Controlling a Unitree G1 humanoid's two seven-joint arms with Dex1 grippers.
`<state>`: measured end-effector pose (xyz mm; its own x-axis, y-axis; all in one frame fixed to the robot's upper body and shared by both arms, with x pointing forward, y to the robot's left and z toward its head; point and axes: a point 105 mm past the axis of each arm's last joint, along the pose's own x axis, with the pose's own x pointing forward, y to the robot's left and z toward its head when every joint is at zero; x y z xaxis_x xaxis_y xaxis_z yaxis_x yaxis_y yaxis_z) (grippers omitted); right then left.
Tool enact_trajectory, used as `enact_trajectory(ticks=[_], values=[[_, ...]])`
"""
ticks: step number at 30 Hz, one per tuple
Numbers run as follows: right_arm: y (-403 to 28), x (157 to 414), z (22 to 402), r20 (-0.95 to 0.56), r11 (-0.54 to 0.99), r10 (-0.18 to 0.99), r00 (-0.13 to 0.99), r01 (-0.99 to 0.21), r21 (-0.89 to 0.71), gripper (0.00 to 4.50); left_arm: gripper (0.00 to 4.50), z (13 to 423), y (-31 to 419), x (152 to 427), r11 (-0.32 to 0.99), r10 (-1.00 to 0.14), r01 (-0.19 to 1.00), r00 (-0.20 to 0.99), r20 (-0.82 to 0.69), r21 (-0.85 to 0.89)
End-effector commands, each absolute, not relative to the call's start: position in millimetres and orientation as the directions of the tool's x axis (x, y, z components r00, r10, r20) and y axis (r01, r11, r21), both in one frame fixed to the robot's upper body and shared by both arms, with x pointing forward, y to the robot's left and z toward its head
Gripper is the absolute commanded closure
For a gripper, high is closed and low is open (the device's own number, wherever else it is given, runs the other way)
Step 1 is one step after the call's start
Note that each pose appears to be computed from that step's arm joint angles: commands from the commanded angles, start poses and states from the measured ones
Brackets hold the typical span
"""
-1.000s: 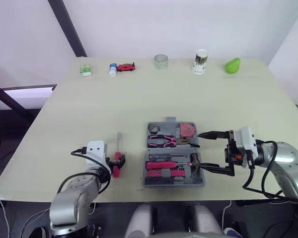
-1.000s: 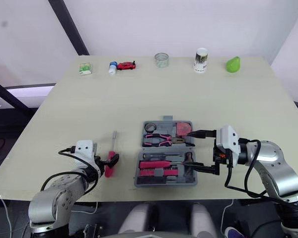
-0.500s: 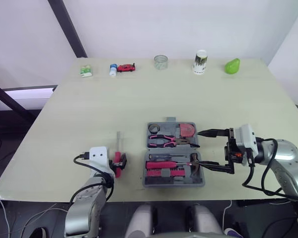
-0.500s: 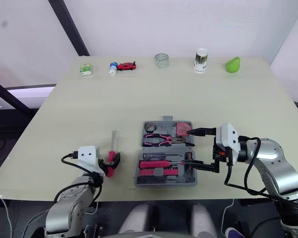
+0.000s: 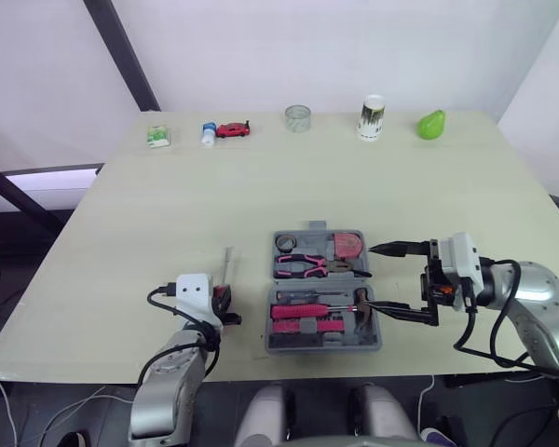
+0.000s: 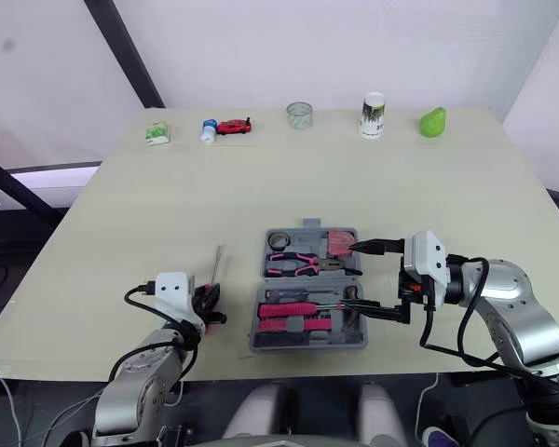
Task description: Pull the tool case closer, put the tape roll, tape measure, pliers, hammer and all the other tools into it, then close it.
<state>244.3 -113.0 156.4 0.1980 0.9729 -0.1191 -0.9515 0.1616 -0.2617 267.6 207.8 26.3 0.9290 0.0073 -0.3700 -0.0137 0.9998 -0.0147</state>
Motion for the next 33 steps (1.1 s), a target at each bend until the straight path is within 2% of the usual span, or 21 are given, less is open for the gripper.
enact_trajectory(ticks=[1,6,10,12,14,18,21,29,33], values=[[-110,243,164,-0.100,0.146,0.978,0.184,-0.943,-0.299,0.00,3.94,14,224,260,0.998,0.055,-0.051,0.907,-0.417,0.021],[-111,244,164,-0.098,0.150,0.977,0.187,-0.941,-0.302,0.00,3.94,24,223,261,0.999,-0.001,0.013,0.922,-0.386,0.030],[-111,244,163,-0.095,0.152,0.978,0.188,-0.941,-0.301,0.00,3.94,47,227,264,0.985,-0.116,0.154,0.924,-0.363,0.076],[-110,244,163,-0.092,0.150,0.978,0.185,-0.942,-0.299,0.00,3.94,67,227,263,0.944,-0.247,0.307,0.900,-0.358,0.121],[-111,244,162,-0.093,0.148,0.979,0.184,-0.943,-0.299,0.00,3.94,87,227,260,0.871,-0.382,0.465,0.845,-0.376,0.160],[-113,245,161,-0.097,0.147,0.978,0.184,-0.942,-0.301,0.00,3.94,104,222,254,0.744,-0.521,0.644,0.725,-0.450,0.176],[-114,246,160,-0.101,0.148,0.977,0.186,-0.941,-0.305,0.00,3.94,111,207,248,0.585,-0.618,0.788,0.586,-0.524,0.192],[-115,244,159,-0.094,0.187,0.969,0.227,-0.930,-0.317,0.00,3.94,121,151,250,0.321,-0.695,0.925,0.377,-0.613,0.205],[-119,243,159,-0.092,0.219,0.961,0.261,-0.920,-0.324,0.00,3.94,124,125,244,0.225,-0.717,0.969,0.235,-0.657,0.102]])
